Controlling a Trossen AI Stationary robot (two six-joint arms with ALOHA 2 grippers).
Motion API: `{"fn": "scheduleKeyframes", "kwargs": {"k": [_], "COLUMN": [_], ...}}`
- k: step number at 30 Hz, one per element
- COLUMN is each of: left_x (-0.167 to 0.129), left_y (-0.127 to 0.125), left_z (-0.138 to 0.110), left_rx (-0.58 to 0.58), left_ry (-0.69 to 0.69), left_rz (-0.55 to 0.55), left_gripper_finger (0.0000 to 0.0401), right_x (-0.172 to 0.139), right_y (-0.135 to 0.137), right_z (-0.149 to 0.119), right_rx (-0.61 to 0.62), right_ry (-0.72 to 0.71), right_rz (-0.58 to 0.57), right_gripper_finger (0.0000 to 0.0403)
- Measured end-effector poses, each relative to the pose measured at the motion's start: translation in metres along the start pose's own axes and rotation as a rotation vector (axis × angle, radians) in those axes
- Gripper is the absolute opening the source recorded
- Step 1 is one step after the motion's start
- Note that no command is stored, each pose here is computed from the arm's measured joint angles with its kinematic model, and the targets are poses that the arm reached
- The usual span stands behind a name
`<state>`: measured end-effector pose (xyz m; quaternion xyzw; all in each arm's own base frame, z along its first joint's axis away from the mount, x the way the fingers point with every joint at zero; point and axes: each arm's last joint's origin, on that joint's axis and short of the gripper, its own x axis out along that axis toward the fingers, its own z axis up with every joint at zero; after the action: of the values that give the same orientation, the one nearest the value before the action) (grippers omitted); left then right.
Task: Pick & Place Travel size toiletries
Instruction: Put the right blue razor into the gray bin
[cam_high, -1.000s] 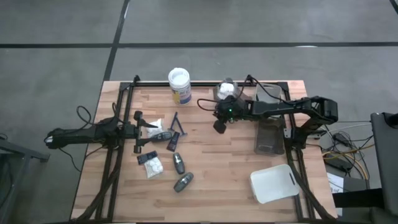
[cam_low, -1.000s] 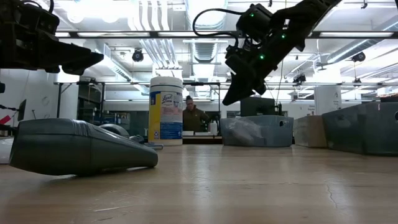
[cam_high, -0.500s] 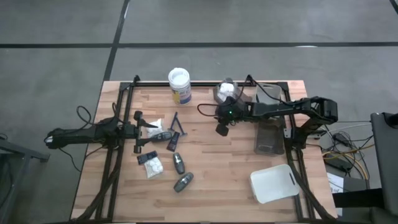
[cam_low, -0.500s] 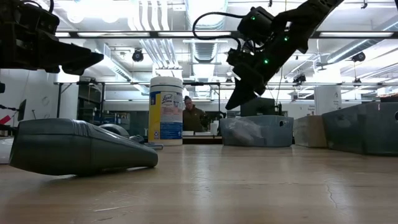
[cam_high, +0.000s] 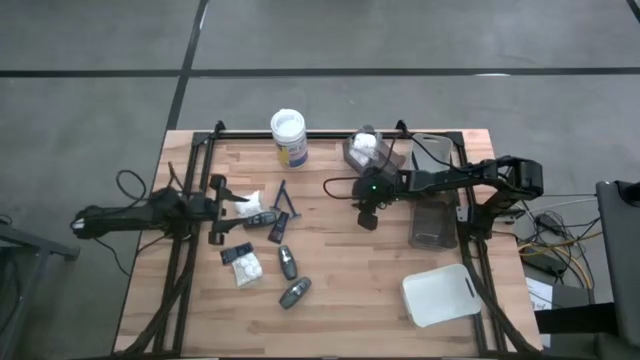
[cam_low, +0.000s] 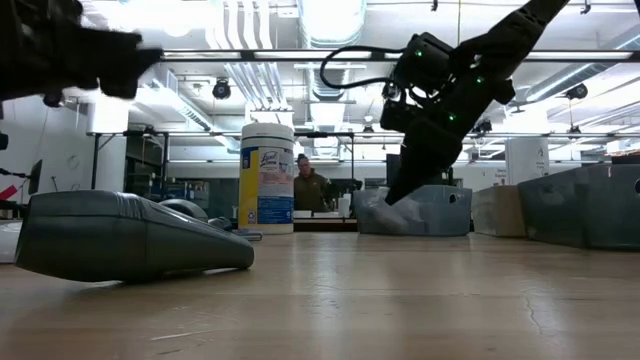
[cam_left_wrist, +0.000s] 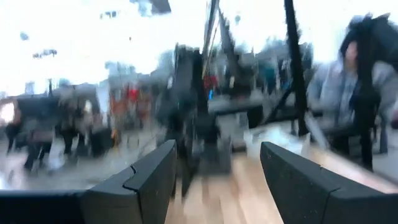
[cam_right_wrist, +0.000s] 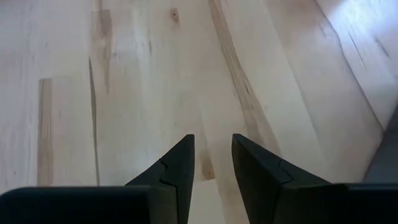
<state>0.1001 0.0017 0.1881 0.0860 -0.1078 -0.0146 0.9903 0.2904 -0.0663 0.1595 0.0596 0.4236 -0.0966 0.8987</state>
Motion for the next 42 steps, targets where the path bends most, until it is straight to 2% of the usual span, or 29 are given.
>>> {"fn": "scheduleKeyframes", "kwargs": {"k": [1,3,8,15,21,24,27,32,36,40,42], "left_x": [0.001,0.003,0.018,0.059,0.099,0.120,0.130,0.148,0.157,0.153,0.150], "left_y": [0.001,0.004,0.007,0.012,0.014,0.016,0.013,0.014,0.021,0.031,0.035], "left_z": [0.005,0.014,0.015,0.012,-0.009,-0.013,-0.030,-0.040,-0.041,-0.046,-0.048], "left_rx": [-0.003,-0.050,-0.074,-0.107,-0.098,-0.095,-0.100,-0.118,-0.209,-0.211,-0.225], "left_ry": [-0.048,-0.051,0.257,0.493,0.723,0.744,0.846,0.882,0.893,0.990,1.013], "left_rz": [0.008,0.036,0.080,0.100,0.133,0.133,0.111,0.118,0.211,0.344,0.374], "left_gripper_finger": [0.0239,0.0239,0.0239,0.0239,0.0239,0.0239,0.0239,0.0239,0.0239,0.0238,0.0238], "right_x": [0.000,0.000,0.000,0.000,0.000,0.000,0.000,0.000,0.000,0.000,0.000], "right_y": [0.000,0.000,0.000,0.000,0.000,0.000,0.000,0.000,0.000,0.000,0.000], "right_z": [0.000,0.001,0.005,0.005,0.005,0.005,0.005,0.005,0.005,0.005,0.005], "right_rx": [-0.001,-0.001,-0.002,0.006,0.008,0.010,0.010,0.010,0.010,0.010,0.010], "right_ry": [0.000,-0.015,-0.050,-0.049,-0.049,-0.048,-0.048,-0.048,-0.048,-0.053,-0.054], "right_rz": [0.000,0.000,0.004,0.007,0.008,0.008,0.008,0.009,0.008,0.008,0.009], "right_gripper_finger": [0.0097,0.0090,0.0068,0.0045,0.0037,0.0036,0.0040,0.0054,0.0066,0.0078,0.0085]}}
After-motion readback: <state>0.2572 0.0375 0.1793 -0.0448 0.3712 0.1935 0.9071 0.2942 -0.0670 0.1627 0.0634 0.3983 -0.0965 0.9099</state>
